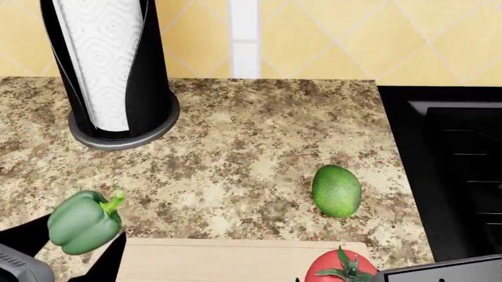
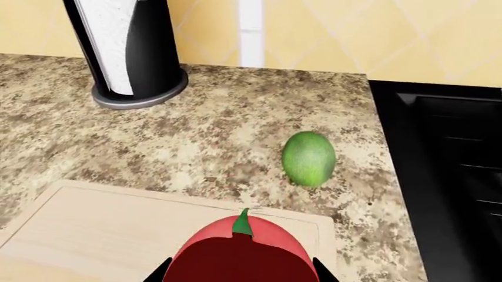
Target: Place the avocado, onion, tomato and bell pepper on the cutting board.
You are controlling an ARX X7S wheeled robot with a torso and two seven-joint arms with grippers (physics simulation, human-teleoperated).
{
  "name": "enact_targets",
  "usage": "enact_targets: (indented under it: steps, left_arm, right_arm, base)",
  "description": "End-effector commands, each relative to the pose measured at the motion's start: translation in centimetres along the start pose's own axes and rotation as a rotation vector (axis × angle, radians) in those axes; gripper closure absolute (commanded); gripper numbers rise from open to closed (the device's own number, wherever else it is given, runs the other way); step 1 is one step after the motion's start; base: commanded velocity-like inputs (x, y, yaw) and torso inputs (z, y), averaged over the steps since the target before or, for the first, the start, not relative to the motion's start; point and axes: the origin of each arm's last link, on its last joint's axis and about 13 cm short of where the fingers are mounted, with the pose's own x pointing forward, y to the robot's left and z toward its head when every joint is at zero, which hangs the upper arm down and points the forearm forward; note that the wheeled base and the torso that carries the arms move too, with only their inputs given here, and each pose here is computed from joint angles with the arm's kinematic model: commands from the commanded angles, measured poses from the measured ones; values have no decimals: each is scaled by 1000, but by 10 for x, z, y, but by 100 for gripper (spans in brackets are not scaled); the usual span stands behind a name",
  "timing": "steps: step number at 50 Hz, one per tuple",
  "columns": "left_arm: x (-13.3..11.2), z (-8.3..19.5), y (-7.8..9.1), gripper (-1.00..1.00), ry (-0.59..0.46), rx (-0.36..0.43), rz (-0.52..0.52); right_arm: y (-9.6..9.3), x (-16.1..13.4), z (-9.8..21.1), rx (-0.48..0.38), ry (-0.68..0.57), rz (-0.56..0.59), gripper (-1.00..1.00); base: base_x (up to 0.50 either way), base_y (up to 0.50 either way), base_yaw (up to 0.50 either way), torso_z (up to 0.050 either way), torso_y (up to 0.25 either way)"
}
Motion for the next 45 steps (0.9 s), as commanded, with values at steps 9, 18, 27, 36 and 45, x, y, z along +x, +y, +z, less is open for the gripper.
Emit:
enact_targets:
  steps: [9, 18, 27, 36, 45]
  left_arm:
    - [-4, 3, -2, 100, -29, -14, -11]
    - [-8, 3, -3, 100, -27, -14, -8]
    - [-10, 5, -4, 100, -27, -14, -7]
    - [-11, 5, -4, 100, -25, -14, -6]
    - [-13, 5, -5, 100, -26, -13, -6]
  right_arm:
    - [-1, 0, -15, 36, 26, -14, 100]
    - [-2, 4, -21, 50, 43, -26, 100]
    - [-4, 9, -27, 64, 68, -35, 100]
    - [-6, 13, -33, 73, 92, -43, 100]
    - [-5, 13, -34, 68, 96, -41, -100]
  base:
    - [0, 0, 0, 0, 1]
    - [0, 0, 0, 0, 0]
    - [0, 0, 0, 0, 0]
    - [0, 0, 0, 0, 0]
    - [0, 0, 0, 0, 0]
